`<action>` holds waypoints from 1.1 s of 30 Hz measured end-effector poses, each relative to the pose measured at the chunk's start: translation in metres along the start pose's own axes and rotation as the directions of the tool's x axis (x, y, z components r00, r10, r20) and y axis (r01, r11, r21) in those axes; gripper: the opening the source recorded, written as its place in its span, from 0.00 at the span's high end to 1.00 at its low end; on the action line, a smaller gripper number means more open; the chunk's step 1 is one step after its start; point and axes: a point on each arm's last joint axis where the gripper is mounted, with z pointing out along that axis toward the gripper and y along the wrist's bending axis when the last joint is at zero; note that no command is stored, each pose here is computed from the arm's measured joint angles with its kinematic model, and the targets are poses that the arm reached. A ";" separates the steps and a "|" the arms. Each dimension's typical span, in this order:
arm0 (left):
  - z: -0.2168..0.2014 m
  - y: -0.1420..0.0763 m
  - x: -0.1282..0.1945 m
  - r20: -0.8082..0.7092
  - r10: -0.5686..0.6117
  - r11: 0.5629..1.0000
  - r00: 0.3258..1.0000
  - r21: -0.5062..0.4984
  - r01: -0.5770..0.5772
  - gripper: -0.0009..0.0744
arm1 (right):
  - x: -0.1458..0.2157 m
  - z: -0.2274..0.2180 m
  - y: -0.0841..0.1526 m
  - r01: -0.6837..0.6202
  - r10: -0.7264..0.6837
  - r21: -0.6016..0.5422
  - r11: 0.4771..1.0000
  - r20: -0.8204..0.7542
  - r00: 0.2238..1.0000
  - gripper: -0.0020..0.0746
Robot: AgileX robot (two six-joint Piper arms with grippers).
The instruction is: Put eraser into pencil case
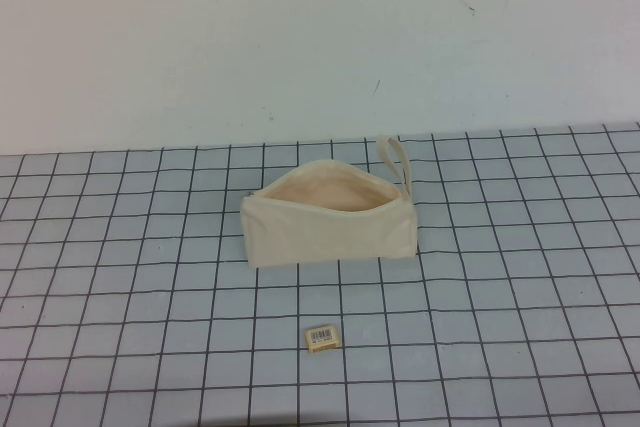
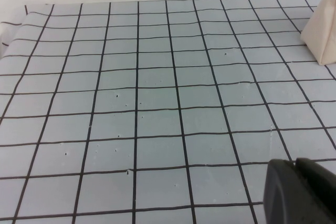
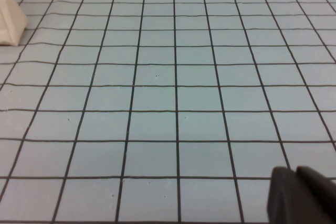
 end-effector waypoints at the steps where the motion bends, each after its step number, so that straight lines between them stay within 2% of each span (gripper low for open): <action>1: 0.000 0.000 0.000 0.000 0.000 1.000 1.000 0.000 0.000 0.99 | 0.000 0.000 0.000 0.000 0.000 0.000 1.000 0.000 1.000 0.97; 33: 0.000 0.001 0.000 -0.001 0.023 1.000 1.000 -0.008 -0.023 0.99 | 0.000 0.000 0.000 0.000 0.000 0.000 1.000 0.000 1.000 0.97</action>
